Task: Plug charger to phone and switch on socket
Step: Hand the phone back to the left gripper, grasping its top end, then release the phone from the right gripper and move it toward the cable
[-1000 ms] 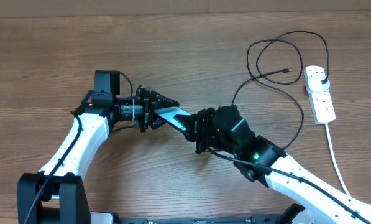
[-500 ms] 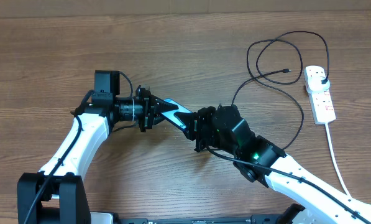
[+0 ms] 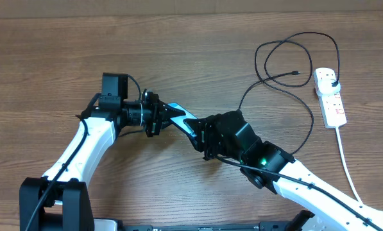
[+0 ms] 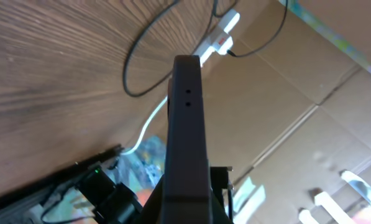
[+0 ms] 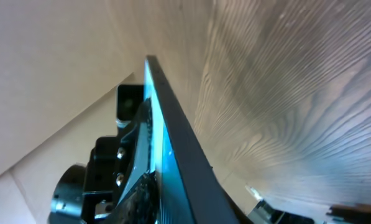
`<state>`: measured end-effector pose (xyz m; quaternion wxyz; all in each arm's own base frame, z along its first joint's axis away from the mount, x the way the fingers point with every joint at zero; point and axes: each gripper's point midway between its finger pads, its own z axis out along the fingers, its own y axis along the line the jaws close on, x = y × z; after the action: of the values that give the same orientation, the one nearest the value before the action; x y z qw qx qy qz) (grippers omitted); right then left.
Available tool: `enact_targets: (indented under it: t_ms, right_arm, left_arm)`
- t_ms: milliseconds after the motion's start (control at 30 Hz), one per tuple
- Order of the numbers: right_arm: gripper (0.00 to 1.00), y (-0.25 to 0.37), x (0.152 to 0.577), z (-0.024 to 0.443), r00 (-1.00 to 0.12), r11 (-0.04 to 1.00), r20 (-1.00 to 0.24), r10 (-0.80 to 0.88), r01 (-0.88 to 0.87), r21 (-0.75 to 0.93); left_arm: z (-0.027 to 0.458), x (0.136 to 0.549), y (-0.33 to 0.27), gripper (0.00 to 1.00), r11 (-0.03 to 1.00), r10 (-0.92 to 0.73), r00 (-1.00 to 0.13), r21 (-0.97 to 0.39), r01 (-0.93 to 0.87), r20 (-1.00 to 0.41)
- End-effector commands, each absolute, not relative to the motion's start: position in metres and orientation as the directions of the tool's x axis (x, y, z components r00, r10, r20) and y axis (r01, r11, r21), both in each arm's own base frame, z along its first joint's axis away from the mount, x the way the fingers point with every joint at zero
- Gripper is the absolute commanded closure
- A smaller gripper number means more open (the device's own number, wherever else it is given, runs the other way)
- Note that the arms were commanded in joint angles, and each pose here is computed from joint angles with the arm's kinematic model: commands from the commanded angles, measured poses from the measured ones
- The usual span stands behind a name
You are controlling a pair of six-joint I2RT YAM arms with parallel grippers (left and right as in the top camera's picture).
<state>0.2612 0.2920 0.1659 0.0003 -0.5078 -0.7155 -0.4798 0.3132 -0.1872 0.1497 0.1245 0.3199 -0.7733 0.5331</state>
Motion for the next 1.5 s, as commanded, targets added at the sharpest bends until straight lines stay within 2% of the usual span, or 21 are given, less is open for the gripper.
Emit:
enact_targets:
  t_ms: [0,100,200,233,300,367,400,467,567,700,967,1067,1200,1467]
  right_arm:
    - [0.74,0.277,0.264,0.157,-0.43,0.025,0.43,0.794,0.73,0.683]
    - [0.73,0.259,0.271,0.147,-0.436,0.108,0.291,0.852,0.689,0.717]
    - [0.62,0.243,0.28,0.144,-0.464,0.223,0.12,0.878,0.616,0.755]
    - [0.59,0.235,0.287,0.146,-0.498,0.326,-0.014,0.867,0.545,0.772]
    - [0.55,0.225,0.293,0.147,-0.528,0.438,-0.152,0.836,0.475,0.763]
    - [0.44,0.216,0.3,0.147,-0.555,0.547,-0.277,0.784,0.409,0.73]
    - [0.34,0.206,0.305,0.146,-0.573,0.62,-0.355,0.738,0.37,0.692]
    - [0.32,0.194,0.309,0.142,-0.585,0.674,-0.408,0.701,0.357,0.647]
    - [0.31,0.172,0.31,0.132,-0.591,0.712,-0.434,0.68,0.392,0.582]
    - [0.3,0.138,0.309,0.117,-0.579,0.697,-0.401,0.709,0.494,0.519]
    - [0.3,0.089,0.322,0.11,-0.62,0.685,-0.325,0.714,0.523,0.508]
    - [0.3,0.059,0.337,0.118,-0.585,0.683,-0.367,0.723,0.528,0.505]
    - [0.37,0.025,0.361,0.127,-0.548,0.686,-0.414,0.727,0.544,0.483]
    - [0.42,0.0,0.434,0.131,-0.577,0.728,-0.446,0.684,0.582,0.363]
  left_arm:
    - [0.143,0.323,-0.18,0.96,0.264,-0.401,-0.797,-0.776,-0.572,0.451]
    - [0.141,0.324,-0.178,0.96,0.281,-0.409,-0.808,-0.784,-0.554,0.424]
    - [0.137,0.326,-0.176,0.96,0.295,-0.421,-0.811,-0.785,-0.545,0.406]
    - [0.134,0.327,-0.176,0.96,0.296,-0.423,-0.808,-0.78,-0.551,0.41]
    - [0.13,0.327,-0.176,0.96,0.296,-0.42,-0.802,-0.772,-0.563,0.424]
    - [0.125,0.326,-0.177,0.96,0.293,-0.413,-0.796,-0.763,-0.576,0.442]
    - [0.122,0.326,-0.18,0.96,0.283,-0.389,-0.796,-0.762,-0.583,0.464]
    - [0.122,0.326,-0.185,0.96,0.26,-0.342,-0.803,-0.772,-0.579,0.487]
    - [0.124,0.324,-0.194,0.96,0.215,-0.243,-0.819,-0.794,-0.568,0.52]
    - [0.128,0.321,-0.202,0.96,0.167,-0.134,-0.835,-0.819,-0.549,0.533]
    - [0.127,0.317,-0.207,0.96,0.169,-0.086,-0.872,-0.855,-0.49,0.482]
    - [0.124,0.319,-0.207,0.96,0.181,-0.106,-0.872,-0.853,-0.49,0.479]
    - [0.117,0.322,-0.207,0.96,0.206,-0.137,-0.872,-0.847,-0.49,0.471]
    - [0.117,0.319,-0.212,0.95,0.214,-0.127,-0.874,-0.847,-0.486,0.469]
